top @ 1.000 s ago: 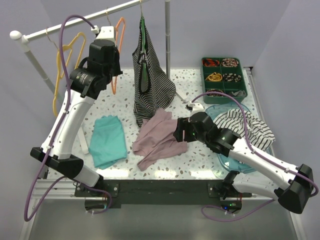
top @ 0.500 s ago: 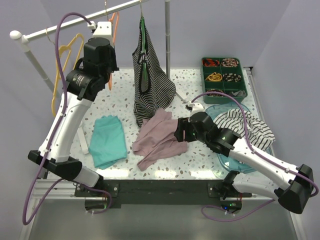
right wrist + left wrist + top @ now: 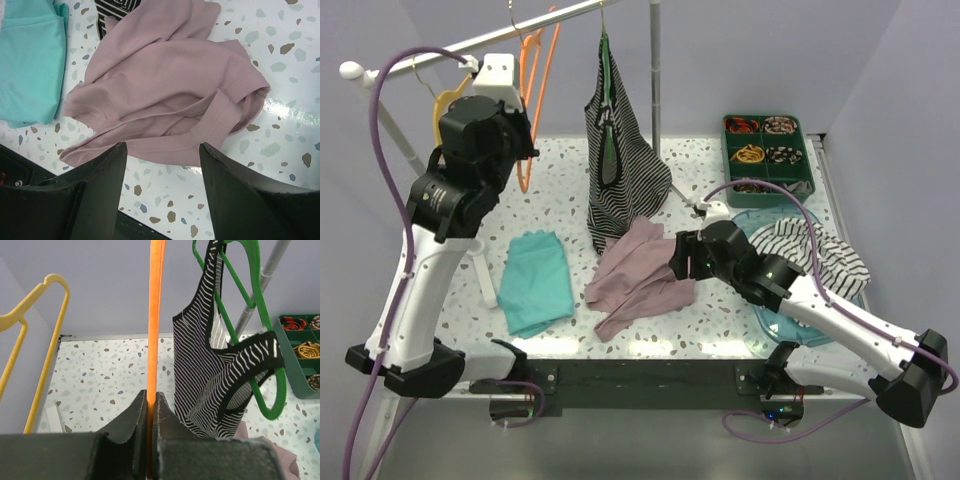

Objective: Place the tank top on the hanger

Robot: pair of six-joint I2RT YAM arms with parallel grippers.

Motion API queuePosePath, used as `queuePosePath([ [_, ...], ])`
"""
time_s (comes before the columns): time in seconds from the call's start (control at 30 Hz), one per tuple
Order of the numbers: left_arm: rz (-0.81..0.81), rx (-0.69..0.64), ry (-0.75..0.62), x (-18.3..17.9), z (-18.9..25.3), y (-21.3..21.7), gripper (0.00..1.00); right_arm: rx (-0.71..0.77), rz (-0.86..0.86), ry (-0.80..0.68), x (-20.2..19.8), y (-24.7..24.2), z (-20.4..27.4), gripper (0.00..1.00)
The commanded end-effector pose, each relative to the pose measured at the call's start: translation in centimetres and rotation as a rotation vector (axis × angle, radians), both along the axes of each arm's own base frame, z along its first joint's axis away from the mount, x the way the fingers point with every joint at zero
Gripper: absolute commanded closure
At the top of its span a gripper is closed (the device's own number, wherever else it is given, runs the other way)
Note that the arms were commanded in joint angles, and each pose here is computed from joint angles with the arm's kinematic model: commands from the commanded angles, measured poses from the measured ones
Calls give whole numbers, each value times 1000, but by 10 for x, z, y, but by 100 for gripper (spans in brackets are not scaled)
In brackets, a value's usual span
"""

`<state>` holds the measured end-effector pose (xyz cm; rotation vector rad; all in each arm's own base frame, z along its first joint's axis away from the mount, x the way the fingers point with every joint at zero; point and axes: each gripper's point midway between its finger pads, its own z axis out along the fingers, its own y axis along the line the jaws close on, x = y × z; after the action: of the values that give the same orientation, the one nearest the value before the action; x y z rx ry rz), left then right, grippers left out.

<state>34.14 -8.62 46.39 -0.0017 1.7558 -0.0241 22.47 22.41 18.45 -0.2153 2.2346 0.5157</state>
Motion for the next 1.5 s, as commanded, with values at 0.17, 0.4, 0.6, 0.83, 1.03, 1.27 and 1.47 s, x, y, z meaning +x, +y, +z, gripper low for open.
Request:
queuePosePath([
  [0.17,-221,-112,-83,-65,16,-13,100,-21,-57,-84,11,-13,30,37],
  [0.4,-566,-192,-305,-126,72,-49,100,-39,-163,-136,14,-39,42,37],
  [0.6,-868,-258,-238,-118,67,-112,100,-22,-250,-149,7,-62,40,41],
  [0.83,-881,-206,-66,-113,3,-203,100,-4,-329,-126,-11,-90,23,41],
  [1.03,-717,-184,44,-100,-65,-201,100,2,-340,-99,-22,-99,6,41],
  [1.27,-649,-121,204,-121,-152,-174,100,-16,-221,6,-19,-61,-26,45],
  [1.47,-622,-74,309,-150,-181,-134,100,-135,-178,27,6,-37,-42,46],
])
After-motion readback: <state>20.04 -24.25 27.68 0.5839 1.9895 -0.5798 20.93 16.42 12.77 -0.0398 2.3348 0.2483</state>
